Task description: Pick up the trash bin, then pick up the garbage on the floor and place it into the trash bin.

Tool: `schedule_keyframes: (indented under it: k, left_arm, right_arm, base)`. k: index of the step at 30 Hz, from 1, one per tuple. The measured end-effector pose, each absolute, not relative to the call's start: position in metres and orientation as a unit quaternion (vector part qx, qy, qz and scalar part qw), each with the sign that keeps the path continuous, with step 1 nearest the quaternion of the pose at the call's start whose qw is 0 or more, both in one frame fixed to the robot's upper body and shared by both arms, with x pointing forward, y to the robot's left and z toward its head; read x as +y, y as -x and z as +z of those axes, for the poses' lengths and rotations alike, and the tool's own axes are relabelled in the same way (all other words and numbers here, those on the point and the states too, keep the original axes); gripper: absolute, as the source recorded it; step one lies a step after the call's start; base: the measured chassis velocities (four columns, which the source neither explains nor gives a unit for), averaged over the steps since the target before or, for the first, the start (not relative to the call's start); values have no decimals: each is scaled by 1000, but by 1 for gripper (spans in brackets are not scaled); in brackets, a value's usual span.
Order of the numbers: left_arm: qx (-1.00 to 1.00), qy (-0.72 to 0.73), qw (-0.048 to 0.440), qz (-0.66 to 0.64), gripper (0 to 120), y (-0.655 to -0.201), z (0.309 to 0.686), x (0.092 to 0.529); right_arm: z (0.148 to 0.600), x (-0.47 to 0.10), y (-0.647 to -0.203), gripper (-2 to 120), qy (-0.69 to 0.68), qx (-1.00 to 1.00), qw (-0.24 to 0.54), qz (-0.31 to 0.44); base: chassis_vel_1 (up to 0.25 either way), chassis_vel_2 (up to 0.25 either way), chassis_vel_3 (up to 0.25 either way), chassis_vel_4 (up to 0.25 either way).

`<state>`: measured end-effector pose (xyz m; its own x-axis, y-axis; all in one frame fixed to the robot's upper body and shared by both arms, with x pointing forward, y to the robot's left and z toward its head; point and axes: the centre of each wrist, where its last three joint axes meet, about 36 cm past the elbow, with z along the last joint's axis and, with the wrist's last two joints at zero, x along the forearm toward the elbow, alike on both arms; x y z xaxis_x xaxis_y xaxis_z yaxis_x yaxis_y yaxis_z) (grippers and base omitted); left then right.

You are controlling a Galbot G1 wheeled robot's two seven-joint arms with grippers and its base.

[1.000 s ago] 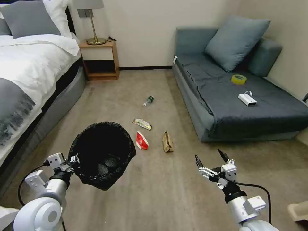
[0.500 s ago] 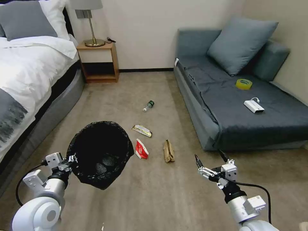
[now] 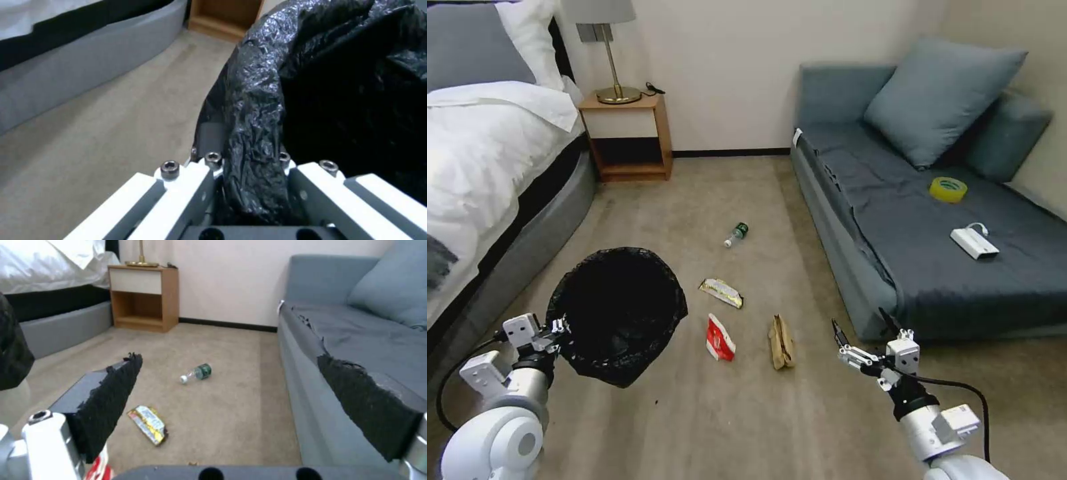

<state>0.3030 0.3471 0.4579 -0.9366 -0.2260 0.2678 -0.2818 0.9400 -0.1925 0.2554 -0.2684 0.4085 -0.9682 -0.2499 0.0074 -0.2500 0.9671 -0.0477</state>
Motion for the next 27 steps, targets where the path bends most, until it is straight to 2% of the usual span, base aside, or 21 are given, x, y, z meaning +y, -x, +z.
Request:
schedule_keyframes:
  k: [17,22,27]
  left_arm:
    - [-977,-130,119,116,4,-304,457,351]
    - [-979,-122,121,110,4,-307,456,351]
    - [-981,-113,123,102,4,-312,454,350]
  right_arm:
    - [399,-256,-272,100,-139,-990,-6,17]
    - [388,-254,-290,100,-160,-987,19,6]
    - [379,-254,-318,100,-168,-980,108,-19]
  base:
    - [-161,158,150,-155]
    - [0,0,0,0]
    - [0,0,0,0]
